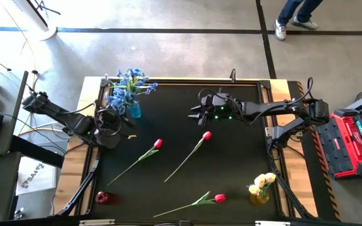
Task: Sort flowers into vase by color
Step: Put the blue flowers into the blue vase
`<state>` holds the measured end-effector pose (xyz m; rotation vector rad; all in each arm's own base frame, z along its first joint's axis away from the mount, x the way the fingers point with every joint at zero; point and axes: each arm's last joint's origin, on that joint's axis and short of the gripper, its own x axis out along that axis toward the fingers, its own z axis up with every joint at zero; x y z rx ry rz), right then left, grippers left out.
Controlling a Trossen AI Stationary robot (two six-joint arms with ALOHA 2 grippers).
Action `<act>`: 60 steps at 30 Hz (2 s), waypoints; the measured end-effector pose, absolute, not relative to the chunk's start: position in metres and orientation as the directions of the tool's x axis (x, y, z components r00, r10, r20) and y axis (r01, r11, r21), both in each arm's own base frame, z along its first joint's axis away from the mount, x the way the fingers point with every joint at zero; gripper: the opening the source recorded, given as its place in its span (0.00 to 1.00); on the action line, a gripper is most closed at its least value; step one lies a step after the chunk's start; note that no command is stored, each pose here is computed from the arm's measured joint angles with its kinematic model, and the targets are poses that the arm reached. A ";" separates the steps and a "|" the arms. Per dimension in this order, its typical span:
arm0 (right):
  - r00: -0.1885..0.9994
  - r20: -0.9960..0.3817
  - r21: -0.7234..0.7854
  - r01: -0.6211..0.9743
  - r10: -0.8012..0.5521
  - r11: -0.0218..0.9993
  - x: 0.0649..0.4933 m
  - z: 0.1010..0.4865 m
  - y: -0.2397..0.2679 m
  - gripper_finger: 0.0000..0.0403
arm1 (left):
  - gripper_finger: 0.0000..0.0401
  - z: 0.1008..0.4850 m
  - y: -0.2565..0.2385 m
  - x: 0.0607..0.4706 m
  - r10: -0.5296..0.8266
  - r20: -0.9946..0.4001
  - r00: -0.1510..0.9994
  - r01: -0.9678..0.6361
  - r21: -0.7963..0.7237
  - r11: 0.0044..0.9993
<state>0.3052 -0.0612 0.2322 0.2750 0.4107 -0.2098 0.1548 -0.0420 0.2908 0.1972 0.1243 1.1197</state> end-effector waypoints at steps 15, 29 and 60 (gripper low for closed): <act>0.939 -0.343 0.131 0.007 0.038 0.991 0.314 0.232 -0.060 0.45 | 0.00 0.311 -0.054 0.173 0.868 -0.017 0.496 -0.839 0.250 0.484; 0.974 -0.206 0.034 -0.085 0.091 0.996 0.402 0.175 -0.081 0.68 | 0.00 0.350 -0.056 0.176 0.816 0.037 0.577 -0.803 0.206 0.559; 0.982 -0.191 0.234 0.038 0.007 0.971 0.548 0.154 -0.157 0.86 | 0.00 0.363 -0.066 0.162 0.852 0.000 0.523 -0.830 0.226 0.509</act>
